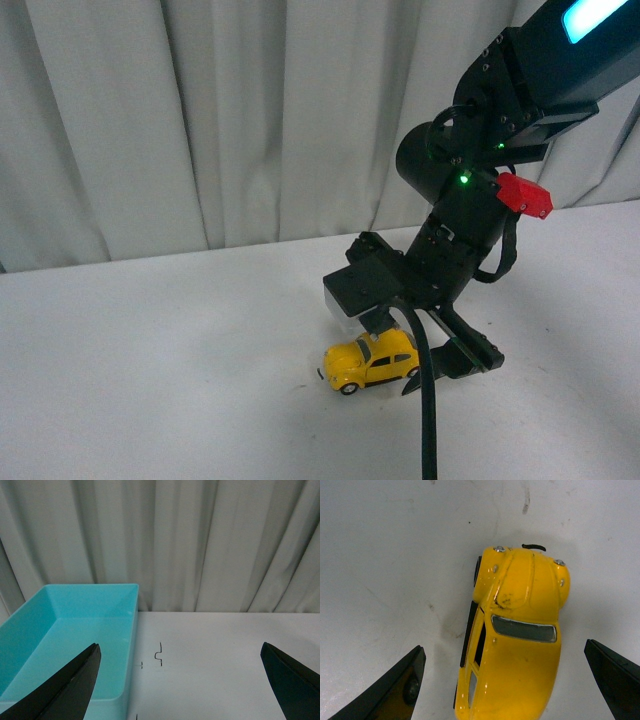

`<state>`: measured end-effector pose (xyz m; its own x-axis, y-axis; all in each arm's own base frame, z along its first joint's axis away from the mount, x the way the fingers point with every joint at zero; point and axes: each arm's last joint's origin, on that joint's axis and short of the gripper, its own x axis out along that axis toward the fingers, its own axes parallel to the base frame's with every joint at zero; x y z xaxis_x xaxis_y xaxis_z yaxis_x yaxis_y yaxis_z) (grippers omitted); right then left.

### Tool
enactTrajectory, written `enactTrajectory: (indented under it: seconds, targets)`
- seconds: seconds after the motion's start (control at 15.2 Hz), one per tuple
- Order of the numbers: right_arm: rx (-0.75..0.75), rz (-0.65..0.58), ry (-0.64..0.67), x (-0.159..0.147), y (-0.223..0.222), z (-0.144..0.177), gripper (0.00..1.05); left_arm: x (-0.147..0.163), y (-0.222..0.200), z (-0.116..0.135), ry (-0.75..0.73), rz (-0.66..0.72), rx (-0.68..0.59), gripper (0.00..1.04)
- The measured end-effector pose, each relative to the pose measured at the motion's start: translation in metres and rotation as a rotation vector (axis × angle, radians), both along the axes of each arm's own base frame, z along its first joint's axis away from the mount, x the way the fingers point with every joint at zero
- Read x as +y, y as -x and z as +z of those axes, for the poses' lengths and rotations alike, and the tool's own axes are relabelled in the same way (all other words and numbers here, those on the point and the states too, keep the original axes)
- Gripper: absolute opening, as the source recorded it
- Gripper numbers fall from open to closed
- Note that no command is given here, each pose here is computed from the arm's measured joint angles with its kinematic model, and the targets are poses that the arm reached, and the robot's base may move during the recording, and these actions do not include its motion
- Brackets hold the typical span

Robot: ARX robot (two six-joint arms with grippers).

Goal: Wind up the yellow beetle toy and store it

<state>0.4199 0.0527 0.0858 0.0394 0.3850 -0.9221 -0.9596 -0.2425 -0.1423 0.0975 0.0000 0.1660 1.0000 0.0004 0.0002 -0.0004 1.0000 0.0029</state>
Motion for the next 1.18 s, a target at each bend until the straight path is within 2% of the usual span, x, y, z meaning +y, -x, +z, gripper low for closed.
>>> enactTrajectory:
  seconds: [0.33, 0.39, 0.53, 0.86, 1.18]
  targets:
    - [-0.006, 0.004, 0.022, 0.0021, -0.0011, -0.0052, 0.47, 0.0000, 0.0000, 0.0000, 0.000, 0.000, 0.000, 0.98]
    - [-0.008, 0.004, 0.022, 0.0021, -0.0012, -0.0053, 0.44, 0.0000, 0.0000, 0.0000, 0.000, 0.000, 0.000, 0.98]
    - [-0.012, 0.003, 0.025, 0.0018, -0.0012, -0.0059, 0.42, 0.0000, 0.0000, 0.0000, 0.000, 0.000, 0.000, 0.98]
    - [0.041, -0.154, 0.011, 0.0012, 0.0031, -0.0073, 0.42, 0.0000, 0.0000, 0.0000, 0.000, 0.000, 0.000, 0.98]
    - [0.027, -0.164, 0.005, -0.0042, 0.0070, -0.0090, 0.42, 0.0000, 0.0000, 0.0000, 0.000, 0.000, 0.000, 0.98]
